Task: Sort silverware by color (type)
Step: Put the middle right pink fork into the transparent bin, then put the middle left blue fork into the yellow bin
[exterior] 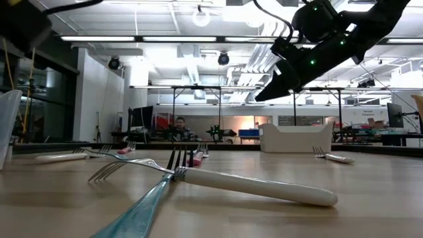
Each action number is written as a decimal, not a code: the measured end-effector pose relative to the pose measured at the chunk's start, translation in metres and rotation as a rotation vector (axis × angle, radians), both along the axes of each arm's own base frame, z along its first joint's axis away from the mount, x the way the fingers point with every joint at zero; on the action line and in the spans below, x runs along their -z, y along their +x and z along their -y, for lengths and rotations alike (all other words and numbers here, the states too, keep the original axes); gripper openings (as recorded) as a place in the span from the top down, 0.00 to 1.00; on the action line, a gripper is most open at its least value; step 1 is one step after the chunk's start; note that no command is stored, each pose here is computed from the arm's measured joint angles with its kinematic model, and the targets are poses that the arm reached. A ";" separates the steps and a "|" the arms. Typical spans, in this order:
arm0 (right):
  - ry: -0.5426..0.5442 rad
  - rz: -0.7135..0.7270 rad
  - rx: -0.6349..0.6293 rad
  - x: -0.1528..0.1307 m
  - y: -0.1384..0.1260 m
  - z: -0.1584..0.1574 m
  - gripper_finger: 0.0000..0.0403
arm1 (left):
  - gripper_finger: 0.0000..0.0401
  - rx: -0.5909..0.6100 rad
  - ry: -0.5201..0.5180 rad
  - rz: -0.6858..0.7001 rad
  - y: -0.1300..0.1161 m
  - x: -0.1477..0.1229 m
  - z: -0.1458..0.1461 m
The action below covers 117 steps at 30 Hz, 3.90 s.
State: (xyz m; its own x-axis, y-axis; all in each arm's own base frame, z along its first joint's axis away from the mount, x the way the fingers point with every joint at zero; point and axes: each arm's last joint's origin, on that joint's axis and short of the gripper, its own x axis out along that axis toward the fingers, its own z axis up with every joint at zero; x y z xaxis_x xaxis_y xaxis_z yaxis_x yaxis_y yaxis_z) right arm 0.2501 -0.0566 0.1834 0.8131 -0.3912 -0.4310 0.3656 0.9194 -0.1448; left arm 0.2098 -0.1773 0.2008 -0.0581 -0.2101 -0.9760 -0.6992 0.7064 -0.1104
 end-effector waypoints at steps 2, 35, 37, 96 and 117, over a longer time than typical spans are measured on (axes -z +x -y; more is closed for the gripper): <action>0.000 -0.002 -0.001 0.000 0.000 0.000 1.00 | 0.72 0.010 -0.011 0.021 -0.001 -0.007 -0.005; 0.206 0.119 -0.015 -0.005 0.020 -0.012 0.98 | 1.00 0.225 0.564 1.500 0.001 0.044 -0.188; 0.217 0.124 -0.034 -0.004 0.032 -0.017 0.96 | 1.00 0.208 0.579 1.483 -0.008 0.052 -0.192; 0.313 -0.152 -0.134 0.087 0.298 -0.062 0.67 | 1.00 -0.069 1.088 1.137 -0.065 0.078 -0.264; 0.301 -0.477 -0.127 0.042 0.292 -0.050 0.93 | 1.00 -0.073 1.078 1.128 -0.065 0.079 -0.264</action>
State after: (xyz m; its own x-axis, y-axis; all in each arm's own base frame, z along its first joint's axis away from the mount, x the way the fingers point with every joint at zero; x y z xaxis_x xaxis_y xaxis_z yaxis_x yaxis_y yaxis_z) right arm 0.5425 -0.0069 0.1416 0.5340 -0.1063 -0.8388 0.2080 0.9781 0.0084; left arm 0.1446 0.0869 0.1214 0.7593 0.6215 -0.1929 -0.6419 0.7640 -0.0648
